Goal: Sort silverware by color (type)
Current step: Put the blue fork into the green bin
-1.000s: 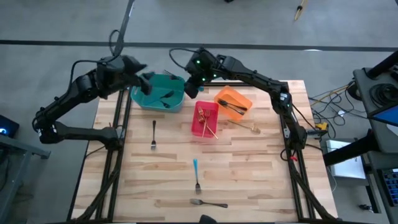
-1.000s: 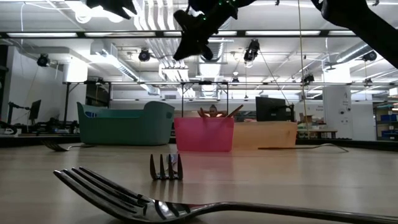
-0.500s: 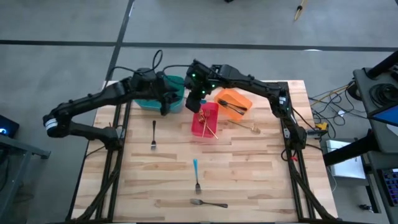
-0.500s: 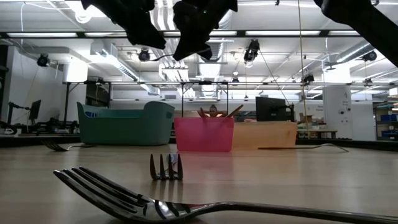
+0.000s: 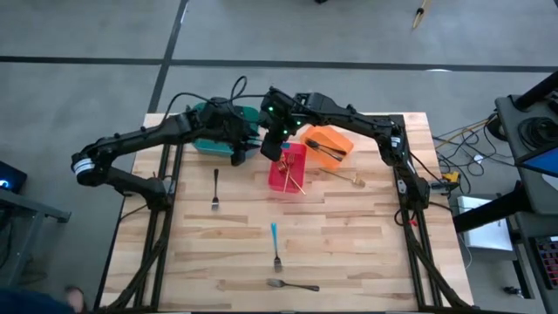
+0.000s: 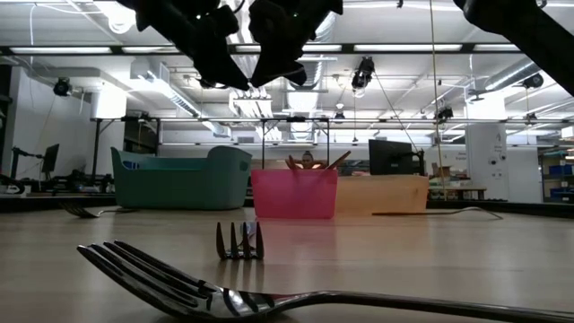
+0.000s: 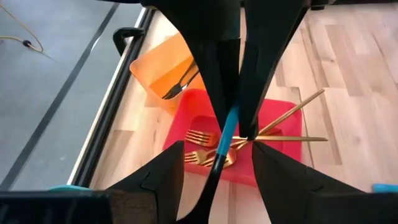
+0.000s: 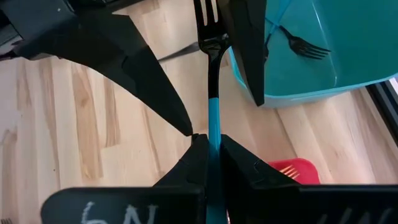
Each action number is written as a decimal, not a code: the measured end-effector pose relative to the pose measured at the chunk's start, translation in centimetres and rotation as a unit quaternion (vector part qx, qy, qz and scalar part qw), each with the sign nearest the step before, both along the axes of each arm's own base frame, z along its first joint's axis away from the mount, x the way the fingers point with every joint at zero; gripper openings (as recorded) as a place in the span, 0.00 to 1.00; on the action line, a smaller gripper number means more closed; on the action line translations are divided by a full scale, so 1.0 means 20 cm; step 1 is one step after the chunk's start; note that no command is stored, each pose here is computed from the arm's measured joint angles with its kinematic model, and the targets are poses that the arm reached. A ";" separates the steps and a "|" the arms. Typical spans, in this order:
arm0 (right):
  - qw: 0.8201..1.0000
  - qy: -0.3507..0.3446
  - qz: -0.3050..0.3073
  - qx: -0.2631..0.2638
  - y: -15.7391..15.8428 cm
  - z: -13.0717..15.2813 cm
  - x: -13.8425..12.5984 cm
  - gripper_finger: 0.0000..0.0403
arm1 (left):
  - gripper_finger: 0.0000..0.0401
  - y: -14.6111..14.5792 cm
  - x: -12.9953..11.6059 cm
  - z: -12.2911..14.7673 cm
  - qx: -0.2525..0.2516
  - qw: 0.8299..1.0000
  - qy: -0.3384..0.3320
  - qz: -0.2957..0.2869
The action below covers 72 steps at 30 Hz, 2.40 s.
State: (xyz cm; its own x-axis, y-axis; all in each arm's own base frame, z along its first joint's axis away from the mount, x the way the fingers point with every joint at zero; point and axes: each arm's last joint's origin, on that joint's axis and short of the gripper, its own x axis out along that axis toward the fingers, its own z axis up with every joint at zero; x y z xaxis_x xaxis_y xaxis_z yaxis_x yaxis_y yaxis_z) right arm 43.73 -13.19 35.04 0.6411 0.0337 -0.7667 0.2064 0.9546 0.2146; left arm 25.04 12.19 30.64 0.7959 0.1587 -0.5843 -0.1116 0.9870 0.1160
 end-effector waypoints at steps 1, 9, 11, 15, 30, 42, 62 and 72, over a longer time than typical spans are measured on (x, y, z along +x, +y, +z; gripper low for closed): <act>1.000 0.000 0.000 0.000 0.00 0.00 0.00 0.03 | 0.41 0.00 0.00 0.00 0.001 1.000 0.000 -0.001; 1.000 0.001 -0.001 0.001 0.00 0.00 0.00 0.03 | 0.23 0.00 -0.01 0.01 0.009 1.000 0.001 0.013; 1.000 0.000 -0.001 -0.001 0.00 0.00 0.00 0.03 | 0.14 0.00 -0.01 0.01 0.010 1.000 0.003 0.018; 1.000 -0.007 -0.001 -0.002 0.00 0.00 0.01 0.05 | 0.03 0.00 -0.01 0.01 -0.002 1.000 0.003 0.018; 0.998 -0.024 -0.064 0.014 -0.04 0.16 -0.13 0.35 | 0.00 0.20 -0.24 -0.11 0.013 0.985 0.144 0.089; 0.991 -0.042 -0.118 -0.053 -0.03 0.33 -0.26 0.37 | 0.00 0.47 -0.44 -0.27 -0.028 0.963 0.221 0.149; 0.986 -0.036 -0.143 -0.079 -0.05 0.33 -0.27 0.36 | 0.00 0.62 -0.33 -0.45 -0.058 0.950 0.291 0.093; 0.985 -0.036 -0.150 -0.080 -0.07 0.33 -0.28 0.35 | 0.00 0.64 -0.32 -0.53 -0.073 0.944 0.312 0.077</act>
